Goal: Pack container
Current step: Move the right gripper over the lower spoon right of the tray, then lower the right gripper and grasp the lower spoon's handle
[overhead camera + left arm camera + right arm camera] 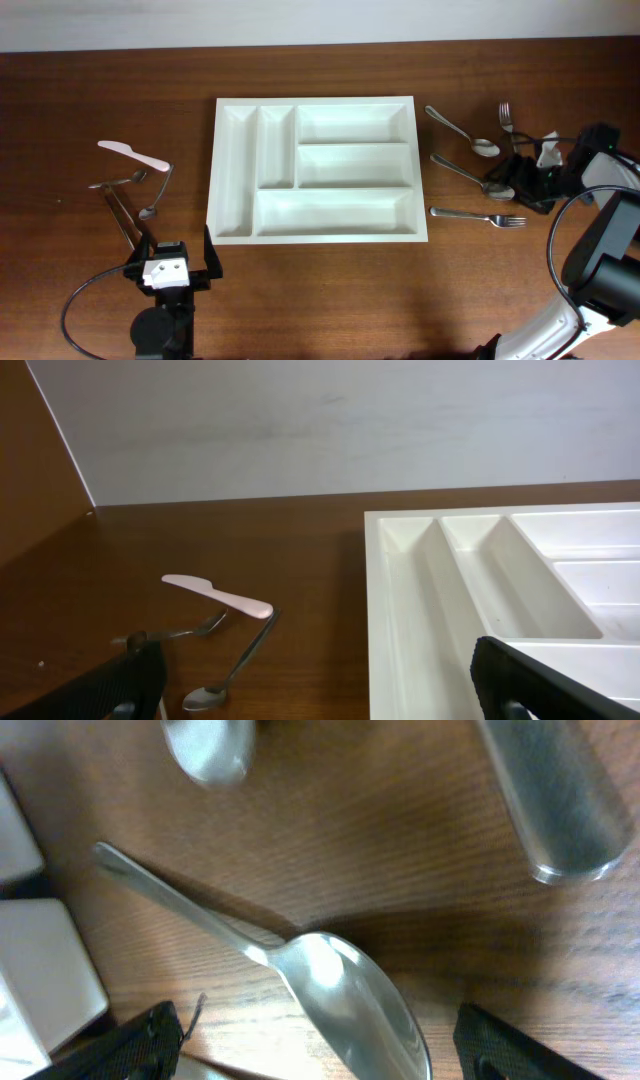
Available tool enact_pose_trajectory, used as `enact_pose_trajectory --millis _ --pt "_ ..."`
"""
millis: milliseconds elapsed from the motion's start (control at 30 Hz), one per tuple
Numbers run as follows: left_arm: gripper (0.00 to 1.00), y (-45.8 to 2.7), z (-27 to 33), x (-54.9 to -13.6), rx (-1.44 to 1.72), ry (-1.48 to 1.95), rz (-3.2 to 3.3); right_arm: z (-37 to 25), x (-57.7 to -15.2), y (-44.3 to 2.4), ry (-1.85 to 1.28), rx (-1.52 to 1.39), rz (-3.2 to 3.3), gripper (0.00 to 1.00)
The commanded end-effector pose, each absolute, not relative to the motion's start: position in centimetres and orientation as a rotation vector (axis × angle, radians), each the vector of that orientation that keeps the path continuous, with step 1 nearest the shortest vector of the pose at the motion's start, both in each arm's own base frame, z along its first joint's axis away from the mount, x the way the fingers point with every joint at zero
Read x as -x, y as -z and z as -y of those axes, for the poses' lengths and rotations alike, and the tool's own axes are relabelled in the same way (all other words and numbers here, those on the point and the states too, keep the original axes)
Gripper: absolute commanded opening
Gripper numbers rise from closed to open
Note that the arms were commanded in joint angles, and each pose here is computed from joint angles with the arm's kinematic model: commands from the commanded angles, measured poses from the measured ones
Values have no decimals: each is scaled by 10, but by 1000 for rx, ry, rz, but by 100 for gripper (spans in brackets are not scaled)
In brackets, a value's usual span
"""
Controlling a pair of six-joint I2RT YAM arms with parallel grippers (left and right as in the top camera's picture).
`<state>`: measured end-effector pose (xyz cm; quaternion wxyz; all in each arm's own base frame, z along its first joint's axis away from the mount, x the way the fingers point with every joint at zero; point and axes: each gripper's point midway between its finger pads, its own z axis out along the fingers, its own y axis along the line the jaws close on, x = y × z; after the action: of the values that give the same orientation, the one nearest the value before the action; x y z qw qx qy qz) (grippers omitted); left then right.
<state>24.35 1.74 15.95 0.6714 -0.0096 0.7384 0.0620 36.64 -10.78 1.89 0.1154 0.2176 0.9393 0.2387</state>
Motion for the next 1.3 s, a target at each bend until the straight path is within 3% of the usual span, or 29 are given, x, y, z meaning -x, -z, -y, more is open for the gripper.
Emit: enact_pose_trajectory --millis 0,133,267,467,633,800,967,1267 --pt "99 -158 -17 -244 4 -154 -1663 98 -362 -12 -739 -646 -2762 87" --pt "99 -158 -17 -244 4 -153 -1663 95 -365 -12 -739 -638 -2761 78" --pt "99 -158 -17 -244 4 -154 -1663 94 -366 -12 -736 -628 -2758 58" --pt "99 -158 -17 -244 4 -153 -1663 95 -369 -13 -729 -622 -2751 49" --pt "99 -158 -17 -244 4 -153 -1663 97 -371 -13 -723 -616 -2743 26" --pt "99 -158 -17 -244 4 -154 -1663 98 -372 -13 -718 -613 -2737 22" --pt "99 -158 -17 -244 4 -153 -1663 98 -374 -13 -714 -609 -2731 11" --pt "99 -158 -17 -244 4 -153 -1663 99 -376 -14 -713 -628 -2721 11"
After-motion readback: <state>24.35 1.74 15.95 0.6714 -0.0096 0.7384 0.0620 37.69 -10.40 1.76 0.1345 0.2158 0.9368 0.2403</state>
